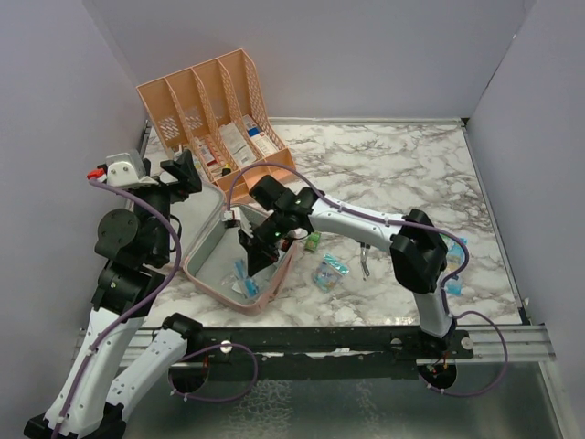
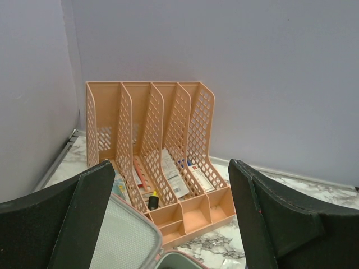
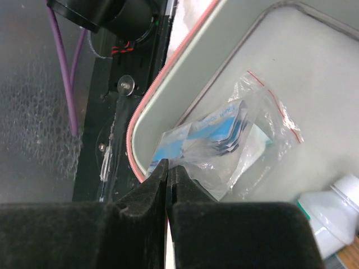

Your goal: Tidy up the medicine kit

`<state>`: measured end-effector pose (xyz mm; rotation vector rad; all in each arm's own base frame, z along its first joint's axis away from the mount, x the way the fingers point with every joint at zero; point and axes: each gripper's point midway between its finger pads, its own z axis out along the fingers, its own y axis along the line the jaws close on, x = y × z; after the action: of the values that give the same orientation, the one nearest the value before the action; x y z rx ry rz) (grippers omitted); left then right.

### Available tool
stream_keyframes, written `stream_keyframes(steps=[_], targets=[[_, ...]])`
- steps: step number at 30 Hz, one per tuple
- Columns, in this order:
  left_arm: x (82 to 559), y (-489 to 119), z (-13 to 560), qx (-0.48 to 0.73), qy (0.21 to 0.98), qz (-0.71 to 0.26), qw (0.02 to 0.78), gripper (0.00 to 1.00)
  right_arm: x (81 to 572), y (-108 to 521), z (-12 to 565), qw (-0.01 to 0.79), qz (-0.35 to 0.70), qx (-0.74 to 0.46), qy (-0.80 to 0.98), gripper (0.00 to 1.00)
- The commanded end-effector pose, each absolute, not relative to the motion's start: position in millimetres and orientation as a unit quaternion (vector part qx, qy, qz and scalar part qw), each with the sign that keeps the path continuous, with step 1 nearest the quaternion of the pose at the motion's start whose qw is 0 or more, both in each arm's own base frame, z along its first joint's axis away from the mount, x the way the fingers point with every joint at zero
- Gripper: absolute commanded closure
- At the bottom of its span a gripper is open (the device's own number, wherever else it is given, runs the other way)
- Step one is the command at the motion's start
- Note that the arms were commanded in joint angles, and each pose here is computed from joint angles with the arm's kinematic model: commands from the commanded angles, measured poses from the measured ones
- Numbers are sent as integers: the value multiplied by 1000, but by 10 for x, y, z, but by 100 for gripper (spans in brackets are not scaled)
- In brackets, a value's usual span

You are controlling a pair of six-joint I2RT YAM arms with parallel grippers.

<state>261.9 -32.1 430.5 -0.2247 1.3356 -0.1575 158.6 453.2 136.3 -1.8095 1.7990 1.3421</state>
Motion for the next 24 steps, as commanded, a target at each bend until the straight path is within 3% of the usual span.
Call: stream_keyframes(steps=[1,12,17,20,24], targets=[[2567,-278,4327,-105,618,-66,776,14,1367,4559,1352,95,462,-659,586,99],[2599,-295,4279,-103,626,-64,771,14,1570,4718,972,106,391,-664,629,98],[2608,-301,4278,-102,627,-63,770,14,1753,4748,936,138,356,-648,659,67],[2617,-305,4268,-101,628,-63,769,14,1869,4781,948,165,339,-624,684,57],[2632,-307,4244,-102,630,-61,767,14,2014,4803,934,189,317,-575,730,52]])
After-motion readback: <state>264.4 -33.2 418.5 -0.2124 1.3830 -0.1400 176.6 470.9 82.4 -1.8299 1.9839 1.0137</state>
